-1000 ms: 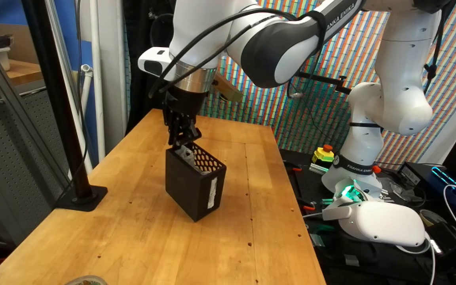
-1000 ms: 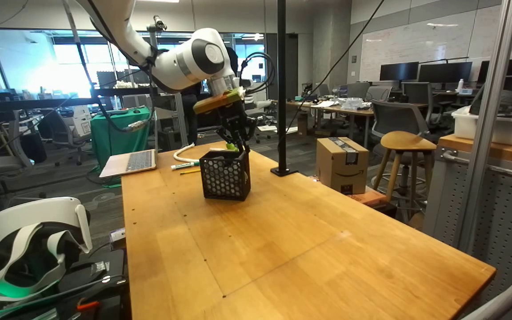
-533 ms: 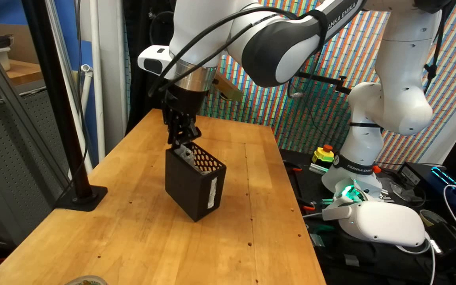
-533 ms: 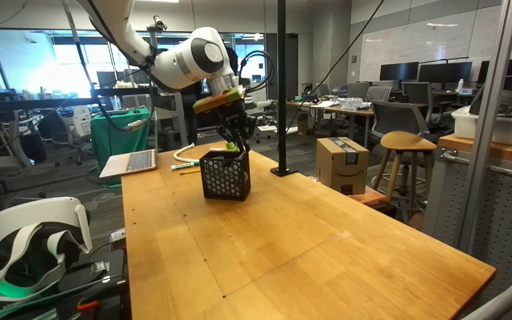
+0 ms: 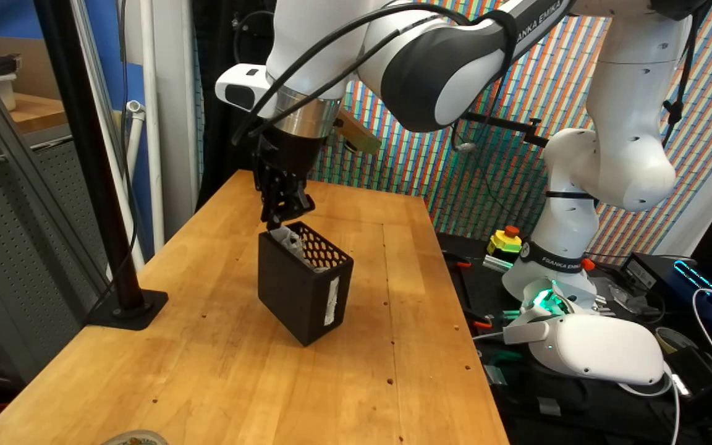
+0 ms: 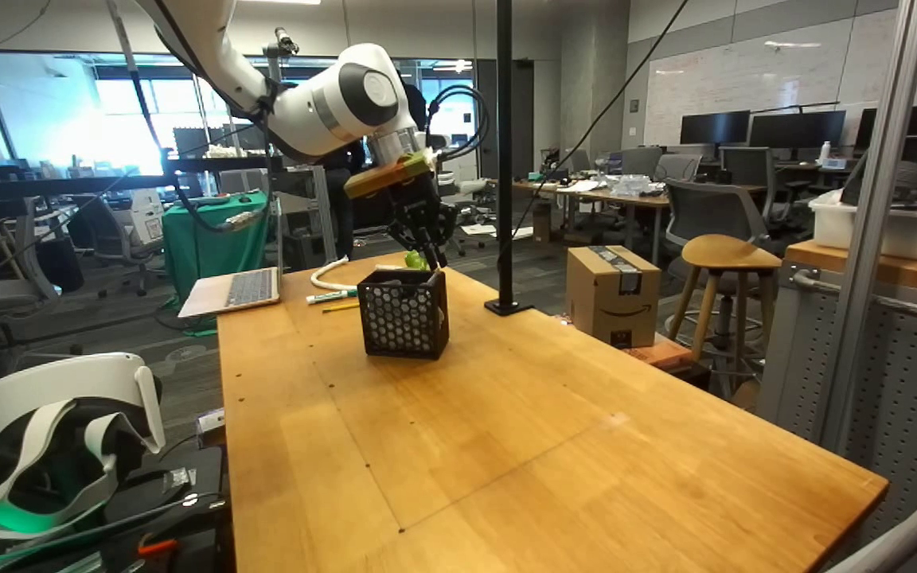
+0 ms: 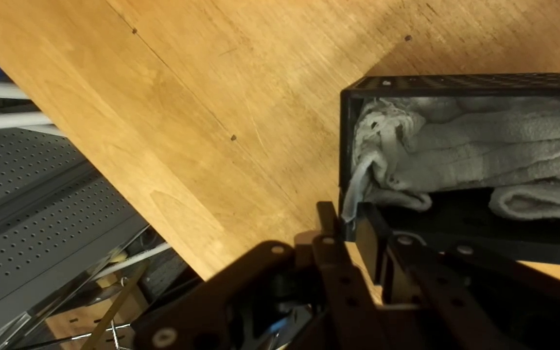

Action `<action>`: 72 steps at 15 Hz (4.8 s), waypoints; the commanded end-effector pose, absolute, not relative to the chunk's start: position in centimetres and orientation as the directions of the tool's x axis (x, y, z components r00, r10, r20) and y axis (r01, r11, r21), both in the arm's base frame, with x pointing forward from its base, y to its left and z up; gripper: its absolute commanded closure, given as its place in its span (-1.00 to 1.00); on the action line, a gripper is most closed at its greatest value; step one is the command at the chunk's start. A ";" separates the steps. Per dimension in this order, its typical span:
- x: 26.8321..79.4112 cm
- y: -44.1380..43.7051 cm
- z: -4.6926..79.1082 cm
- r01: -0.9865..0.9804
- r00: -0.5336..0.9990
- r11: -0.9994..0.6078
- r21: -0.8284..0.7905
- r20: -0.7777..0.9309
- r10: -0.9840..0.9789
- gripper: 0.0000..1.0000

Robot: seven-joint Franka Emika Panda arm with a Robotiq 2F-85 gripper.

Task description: Put the towel in the box

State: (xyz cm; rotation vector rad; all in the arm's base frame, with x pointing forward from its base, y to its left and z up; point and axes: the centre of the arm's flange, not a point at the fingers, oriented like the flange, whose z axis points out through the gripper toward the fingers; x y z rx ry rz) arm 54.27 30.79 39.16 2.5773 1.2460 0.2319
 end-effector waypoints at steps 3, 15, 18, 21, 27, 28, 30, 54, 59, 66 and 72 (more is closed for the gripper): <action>54.1 30.4 39.5 0.734 0.622 -0.594 0.330 0.027 0.783 0.64; 51.5 30.8 40.0 0.751 0.593 -0.568 0.337 0.035 0.805 0.62; 50.4 31.2 40.4 0.760 0.577 -0.552 0.344 0.035 0.816 0.62; 49.8 31.3 40.1 0.765 0.574 -0.547 0.340 0.025 0.819 0.62; 50.8 31.6 39.6 0.758 0.577 -0.548 0.354 0.028 0.816 0.62; 51.0 31.5 39.7 0.750 0.582 -0.550 0.367 0.029 0.813 0.62; 51.8 31.0 40.3 0.730 0.600 -0.568 0.380 0.042 0.799 0.63; 51.8 32.0 37.0 0.742 0.592 -0.544 0.391 -0.002 0.806 0.63; 50.7 32.7 36.8 0.759 0.577 -0.538 0.366 0.004 0.817 0.62; 49.1 34.4 37.2 0.777 0.540 -0.504 0.377 0.012 0.842 0.60; 49.1 34.7 37.8 0.776 0.531 -0.497 0.388 0.025 0.847 0.61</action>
